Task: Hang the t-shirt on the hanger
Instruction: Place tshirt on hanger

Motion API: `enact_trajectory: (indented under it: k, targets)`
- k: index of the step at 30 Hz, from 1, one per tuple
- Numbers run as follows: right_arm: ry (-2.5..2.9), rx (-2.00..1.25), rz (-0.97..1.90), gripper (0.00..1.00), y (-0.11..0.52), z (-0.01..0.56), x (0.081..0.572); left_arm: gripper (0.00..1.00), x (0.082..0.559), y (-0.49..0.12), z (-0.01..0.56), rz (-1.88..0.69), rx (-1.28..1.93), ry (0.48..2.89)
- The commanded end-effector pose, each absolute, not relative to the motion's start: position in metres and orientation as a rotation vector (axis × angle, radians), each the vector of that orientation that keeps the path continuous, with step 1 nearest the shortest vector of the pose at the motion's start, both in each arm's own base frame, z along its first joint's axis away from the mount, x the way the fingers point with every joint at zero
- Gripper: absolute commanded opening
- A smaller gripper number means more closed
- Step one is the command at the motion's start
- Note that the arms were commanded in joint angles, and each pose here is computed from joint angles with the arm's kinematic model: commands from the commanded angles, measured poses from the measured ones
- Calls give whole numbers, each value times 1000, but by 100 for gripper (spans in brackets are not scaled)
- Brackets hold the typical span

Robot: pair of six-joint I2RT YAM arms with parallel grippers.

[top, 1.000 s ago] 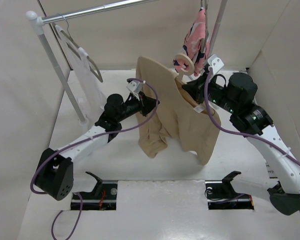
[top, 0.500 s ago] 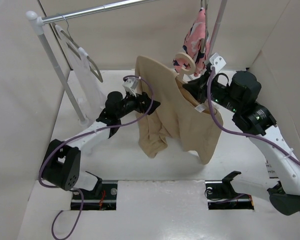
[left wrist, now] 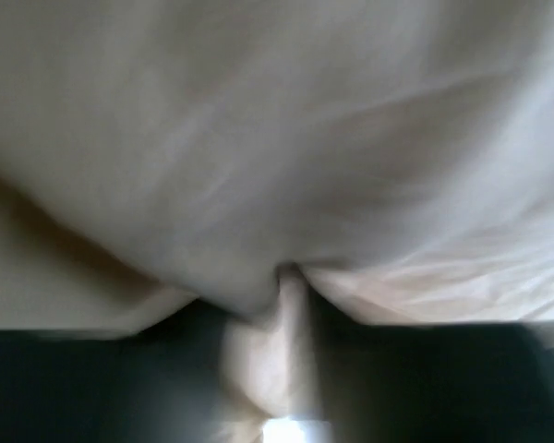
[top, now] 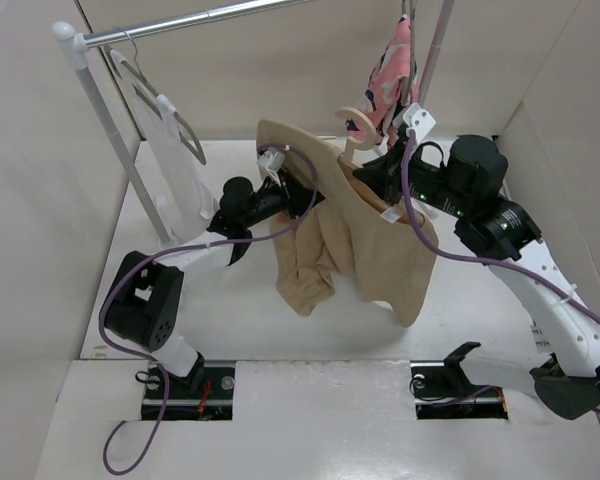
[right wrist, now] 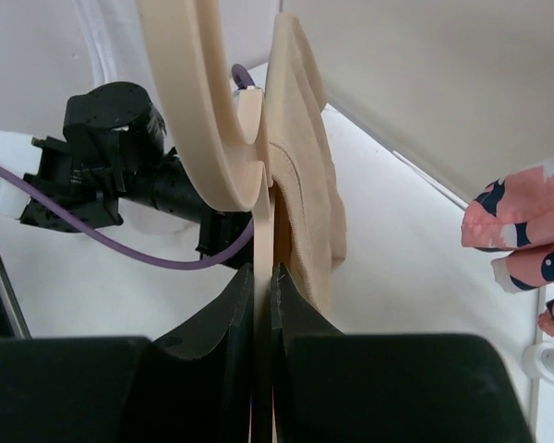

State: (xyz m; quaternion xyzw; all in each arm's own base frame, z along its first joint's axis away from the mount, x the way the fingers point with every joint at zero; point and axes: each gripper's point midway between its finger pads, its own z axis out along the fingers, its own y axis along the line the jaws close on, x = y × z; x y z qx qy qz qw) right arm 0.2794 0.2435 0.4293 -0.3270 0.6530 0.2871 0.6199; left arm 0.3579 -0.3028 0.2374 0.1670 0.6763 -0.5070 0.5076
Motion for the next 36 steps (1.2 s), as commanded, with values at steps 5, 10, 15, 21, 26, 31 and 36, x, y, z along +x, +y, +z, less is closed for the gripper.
enact_trajectory:
  k: [5, 10, 15, 21, 26, 31, 36]
  targets:
    - [1331, -712, 637, 0, 234, 486, 283, 0, 360, -303, 281, -1277, 451, 1476]
    - [1418, -634, 564, 0, 220, 478, 312, 0, 357, -279, 286, -1124, 594, 1463]
    - [1449, -555, 484, 0, 206, 487, 338, 0, 318, -259, 290, -903, 871, 1373]
    - [1438, -539, 440, 0, 201, 506, 355, 0, 257, -253, 284, -730, 1303, 1137]
    - [1452, -521, 390, 0, 193, 514, 363, 0, 209, -236, 263, -691, 1563, 1069]
    - [1462, -462, 319, 0, 180, 519, 377, 0, 188, -221, 254, -632, 1794, 974]
    - [1449, -432, 296, 0, 177, 526, 383, 0, 170, -213, 241, -619, 1913, 928]
